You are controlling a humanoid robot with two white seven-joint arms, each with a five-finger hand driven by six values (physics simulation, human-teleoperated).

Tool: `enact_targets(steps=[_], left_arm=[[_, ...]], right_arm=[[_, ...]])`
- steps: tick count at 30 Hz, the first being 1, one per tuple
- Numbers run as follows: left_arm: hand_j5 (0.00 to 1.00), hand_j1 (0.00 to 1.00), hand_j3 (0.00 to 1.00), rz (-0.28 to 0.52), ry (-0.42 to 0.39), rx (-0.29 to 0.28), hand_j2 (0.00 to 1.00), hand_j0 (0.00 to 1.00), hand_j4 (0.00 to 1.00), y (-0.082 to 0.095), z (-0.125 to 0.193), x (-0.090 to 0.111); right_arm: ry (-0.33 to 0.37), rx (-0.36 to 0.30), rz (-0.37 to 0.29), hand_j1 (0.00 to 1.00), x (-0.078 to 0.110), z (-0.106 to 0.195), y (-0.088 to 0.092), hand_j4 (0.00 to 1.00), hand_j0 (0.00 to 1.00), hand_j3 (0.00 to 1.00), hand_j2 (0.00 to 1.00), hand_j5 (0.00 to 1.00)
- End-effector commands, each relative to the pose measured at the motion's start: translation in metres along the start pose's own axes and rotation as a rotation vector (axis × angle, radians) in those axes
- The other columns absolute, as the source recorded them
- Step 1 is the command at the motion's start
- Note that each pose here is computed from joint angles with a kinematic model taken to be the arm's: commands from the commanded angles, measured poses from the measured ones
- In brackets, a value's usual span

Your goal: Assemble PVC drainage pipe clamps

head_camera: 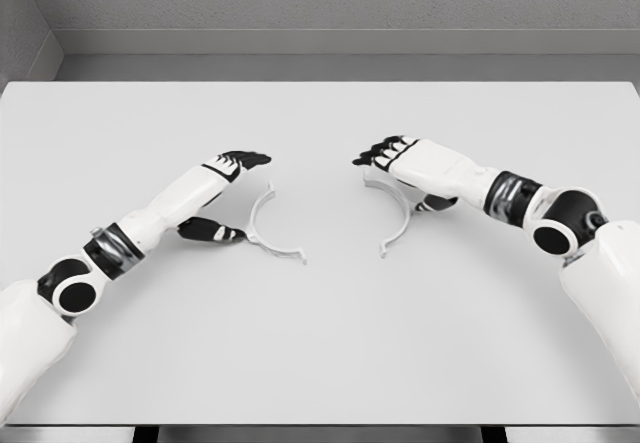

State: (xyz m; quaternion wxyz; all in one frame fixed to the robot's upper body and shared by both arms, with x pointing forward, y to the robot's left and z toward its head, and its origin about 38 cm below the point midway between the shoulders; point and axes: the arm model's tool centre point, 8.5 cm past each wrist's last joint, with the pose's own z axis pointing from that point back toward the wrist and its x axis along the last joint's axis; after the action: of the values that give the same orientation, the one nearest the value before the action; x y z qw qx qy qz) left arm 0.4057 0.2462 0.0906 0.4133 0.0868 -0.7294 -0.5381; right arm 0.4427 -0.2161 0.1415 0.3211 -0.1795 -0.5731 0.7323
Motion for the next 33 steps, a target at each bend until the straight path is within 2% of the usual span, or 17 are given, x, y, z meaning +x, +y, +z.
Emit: enact_targets(steps=[1,8,16,25,30,33], left_arm=[[1.00,1.00,1.00,0.006,0.013,0.009,1.00,1.00,1.00,0.003,0.003,-0.004],[1.00,1.00,1.00,-0.029,0.037,0.002,1.00,1.00,1.00,0.017,0.013,-0.013],[1.00,1.00,1.00,-0.040,0.033,0.007,1.00,1.00,1.00,0.023,0.007,-0.014],[1.00,1.00,1.00,-0.040,0.032,0.011,1.00,1.00,1.00,0.024,0.004,-0.015],[1.00,1.00,1.00,-0.040,0.032,0.011,1.00,1.00,1.00,0.024,0.004,-0.015],[1.00,1.00,1.00,-0.041,0.031,0.009,1.00,1.00,1.00,0.024,0.004,-0.015]], right_arm=[[-0.012,0.000,-0.010,1.00,0.005,-0.005,0.002,1.00,1.00,1.00,1.00,1.00],[-0.029,0.000,-0.015,1.00,0.013,-0.012,0.003,1.00,1.00,1.00,1.00,1.00],[-0.052,-0.001,-0.007,1.00,0.022,-0.016,-0.003,1.00,1.00,1.00,1.00,1.00],[-0.074,0.000,-0.003,1.00,0.032,-0.030,-0.007,1.00,1.00,1.00,1.00,1.00],[-0.095,0.005,-0.002,1.00,0.044,-0.042,-0.009,1.00,1.00,1.00,1.00,1.00],[-0.083,-0.006,0.007,1.00,0.038,-0.038,-0.016,1.00,1.00,1.00,1.00,1.00]])
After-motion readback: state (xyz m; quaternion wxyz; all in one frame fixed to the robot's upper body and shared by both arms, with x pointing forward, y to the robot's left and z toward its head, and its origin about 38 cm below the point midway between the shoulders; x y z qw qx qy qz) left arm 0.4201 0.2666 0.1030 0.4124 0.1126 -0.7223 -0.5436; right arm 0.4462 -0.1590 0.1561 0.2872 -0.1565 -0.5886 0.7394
